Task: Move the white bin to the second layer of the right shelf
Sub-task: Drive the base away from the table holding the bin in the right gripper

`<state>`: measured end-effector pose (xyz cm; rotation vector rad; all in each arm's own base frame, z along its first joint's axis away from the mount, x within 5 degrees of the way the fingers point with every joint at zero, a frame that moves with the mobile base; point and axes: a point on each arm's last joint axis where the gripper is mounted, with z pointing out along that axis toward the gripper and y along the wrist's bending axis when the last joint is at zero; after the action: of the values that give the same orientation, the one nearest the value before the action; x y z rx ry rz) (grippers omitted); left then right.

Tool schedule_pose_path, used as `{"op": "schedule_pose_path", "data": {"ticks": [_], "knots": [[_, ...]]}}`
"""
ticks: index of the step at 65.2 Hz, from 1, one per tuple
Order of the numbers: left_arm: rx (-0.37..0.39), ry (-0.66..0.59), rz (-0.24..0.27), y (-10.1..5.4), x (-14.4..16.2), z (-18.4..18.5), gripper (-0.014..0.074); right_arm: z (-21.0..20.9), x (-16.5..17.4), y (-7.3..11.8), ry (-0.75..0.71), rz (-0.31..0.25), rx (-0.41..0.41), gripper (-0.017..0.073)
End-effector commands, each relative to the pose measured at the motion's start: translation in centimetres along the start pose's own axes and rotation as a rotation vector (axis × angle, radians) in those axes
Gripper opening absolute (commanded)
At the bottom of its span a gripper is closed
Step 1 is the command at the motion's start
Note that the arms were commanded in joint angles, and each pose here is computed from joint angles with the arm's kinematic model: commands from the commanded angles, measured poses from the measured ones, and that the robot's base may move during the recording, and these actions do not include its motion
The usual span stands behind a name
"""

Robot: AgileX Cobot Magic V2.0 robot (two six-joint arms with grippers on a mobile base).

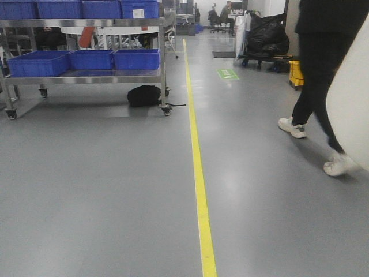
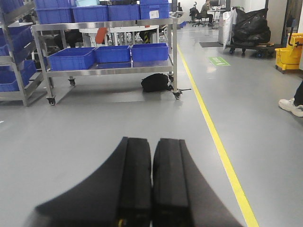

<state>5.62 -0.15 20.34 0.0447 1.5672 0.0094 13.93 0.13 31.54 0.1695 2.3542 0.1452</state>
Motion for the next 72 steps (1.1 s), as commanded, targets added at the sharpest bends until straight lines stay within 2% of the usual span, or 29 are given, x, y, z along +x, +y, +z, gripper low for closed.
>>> {"op": "schedule_pose_path", "data": {"ticks": [1,72], "knots": [[-0.007,-0.06,-0.009,0.04,0.41,0.03,0.0085,-0.86,-1.3,0.18,-0.112,0.003,-0.012,0.0053],[-0.007,-0.06,-0.009,0.04,0.41,0.03,0.0085,-0.86,-1.3,0.18,-0.112,0.003,-0.012,0.0053]]}}
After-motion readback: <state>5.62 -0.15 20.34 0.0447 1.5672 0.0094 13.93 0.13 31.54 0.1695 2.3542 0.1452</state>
